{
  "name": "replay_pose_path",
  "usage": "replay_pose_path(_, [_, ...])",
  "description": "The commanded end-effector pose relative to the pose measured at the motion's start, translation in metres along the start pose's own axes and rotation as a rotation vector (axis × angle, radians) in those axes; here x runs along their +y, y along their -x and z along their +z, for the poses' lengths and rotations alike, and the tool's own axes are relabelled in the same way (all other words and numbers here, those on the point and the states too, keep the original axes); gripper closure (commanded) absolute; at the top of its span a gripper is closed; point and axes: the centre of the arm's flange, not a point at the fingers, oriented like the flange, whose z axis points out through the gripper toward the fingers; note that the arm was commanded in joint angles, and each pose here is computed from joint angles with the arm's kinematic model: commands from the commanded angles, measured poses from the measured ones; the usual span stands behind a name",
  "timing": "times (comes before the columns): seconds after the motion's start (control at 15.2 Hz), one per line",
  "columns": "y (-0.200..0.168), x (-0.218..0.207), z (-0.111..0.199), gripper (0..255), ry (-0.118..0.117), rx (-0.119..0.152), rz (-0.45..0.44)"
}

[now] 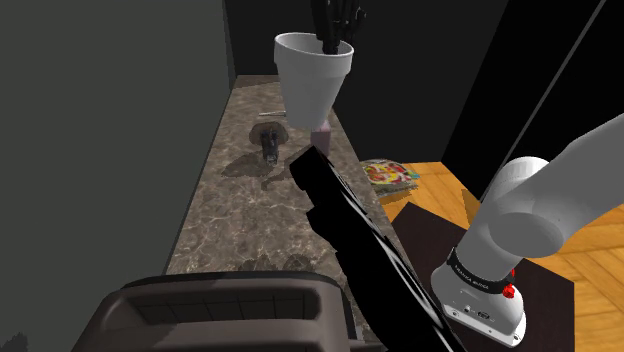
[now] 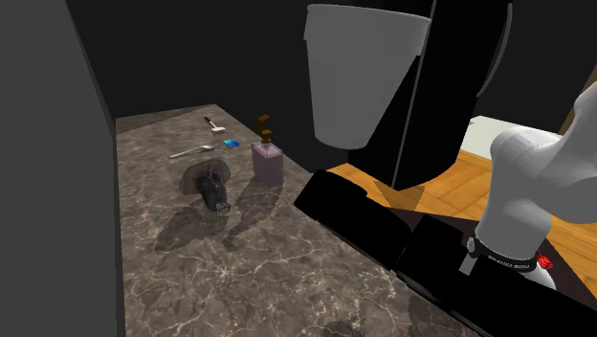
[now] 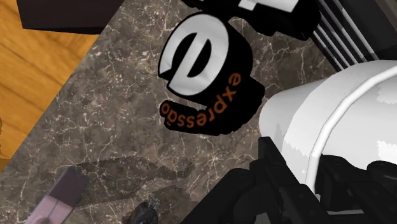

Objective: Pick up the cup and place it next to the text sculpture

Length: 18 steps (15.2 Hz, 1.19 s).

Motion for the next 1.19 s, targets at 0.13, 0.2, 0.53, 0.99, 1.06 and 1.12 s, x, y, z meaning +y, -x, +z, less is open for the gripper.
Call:
replay_pose_path(0.13, [0.0, 0.004, 0.02, 255, 0.0, 0.0, 0.0])
replay_pose_path(0.2, [0.0, 0.005, 0.025, 255, 0.0, 0.0, 0.0])
replay_pose_path(0.53, [0.0, 0.01, 0.051, 255, 0.0, 0.0, 0.0])
replay_pose_path(0.99, [0.0, 0.016, 0.087, 255, 0.0, 0.0, 0.0])
replay_pose_path(1.06, [0.0, 0.017, 0.092, 255, 0.0, 0.0, 0.0])
replay_pose_path(1.12, [0.0, 0.018, 0.098, 255, 0.0, 0.0, 0.0])
